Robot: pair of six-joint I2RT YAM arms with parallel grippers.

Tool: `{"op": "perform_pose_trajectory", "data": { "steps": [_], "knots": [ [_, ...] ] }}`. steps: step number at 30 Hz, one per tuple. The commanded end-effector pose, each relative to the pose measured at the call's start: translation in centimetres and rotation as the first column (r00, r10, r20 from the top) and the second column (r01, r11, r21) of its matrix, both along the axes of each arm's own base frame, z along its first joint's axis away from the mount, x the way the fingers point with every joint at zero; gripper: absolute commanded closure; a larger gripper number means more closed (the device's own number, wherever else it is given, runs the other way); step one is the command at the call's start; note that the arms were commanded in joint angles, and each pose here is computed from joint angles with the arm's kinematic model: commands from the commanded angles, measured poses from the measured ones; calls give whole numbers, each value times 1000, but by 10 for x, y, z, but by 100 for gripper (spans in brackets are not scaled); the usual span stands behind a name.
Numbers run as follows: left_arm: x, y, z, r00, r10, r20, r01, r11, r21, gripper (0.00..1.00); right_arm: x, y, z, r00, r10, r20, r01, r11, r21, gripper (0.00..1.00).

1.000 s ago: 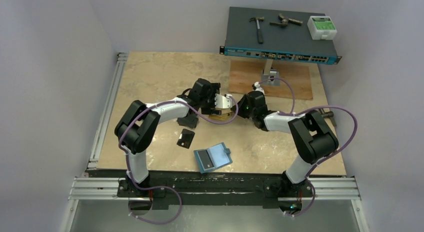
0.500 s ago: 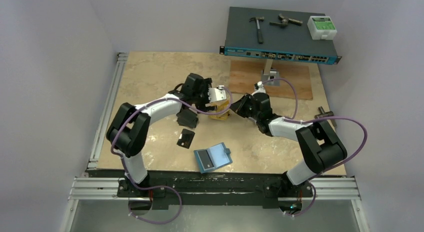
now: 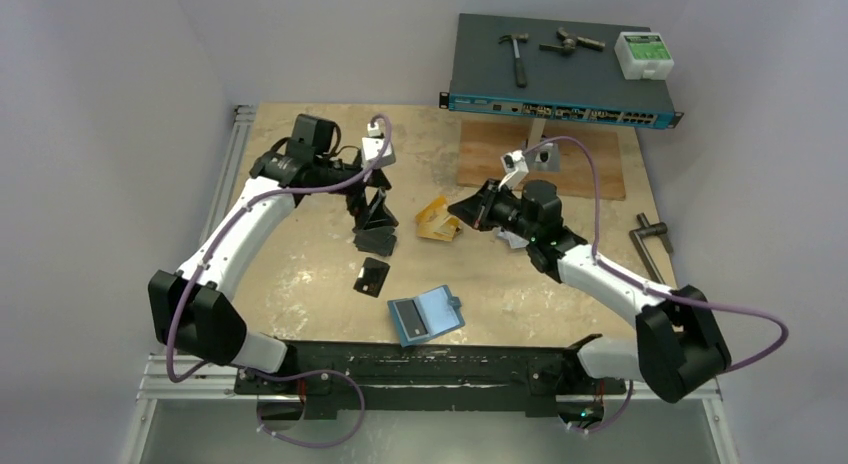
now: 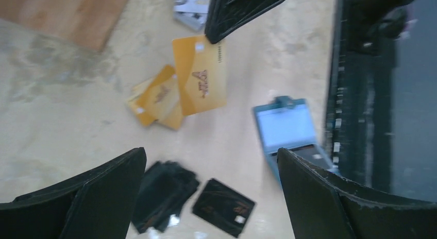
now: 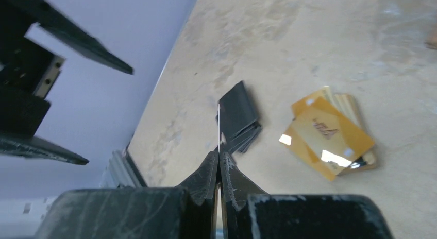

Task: Put the credit cards into the card holder
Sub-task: Pick up the credit card from the storage box.

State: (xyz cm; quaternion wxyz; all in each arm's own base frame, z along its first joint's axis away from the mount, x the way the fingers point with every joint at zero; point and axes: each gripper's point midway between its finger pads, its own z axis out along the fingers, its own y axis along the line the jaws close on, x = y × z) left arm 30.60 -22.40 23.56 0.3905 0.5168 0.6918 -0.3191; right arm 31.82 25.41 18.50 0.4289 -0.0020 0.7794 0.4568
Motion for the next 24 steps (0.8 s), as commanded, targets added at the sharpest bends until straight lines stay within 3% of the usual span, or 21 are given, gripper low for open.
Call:
{"op": "perform_pose_trajectory", "data": {
  "steps": [1, 13, 24],
  "knots": [
    [-68, -2, 22, 940, -152, -306, 82, 970, -229, 0, -45, 26, 49, 959, 239, 155, -232, 971, -61, 100],
    [-124, 24, 70, 933, -202, -296, 85, 927, -366, 0, -125, 65, 123, 823, 495, 278, -470, 869, -155, 100],
    [-156, 27, 79, 895, -264, -359, 112, 914, -391, 17, -148, 79, 161, 745, 579, 330, -563, 812, -155, 100]
  ]
}}
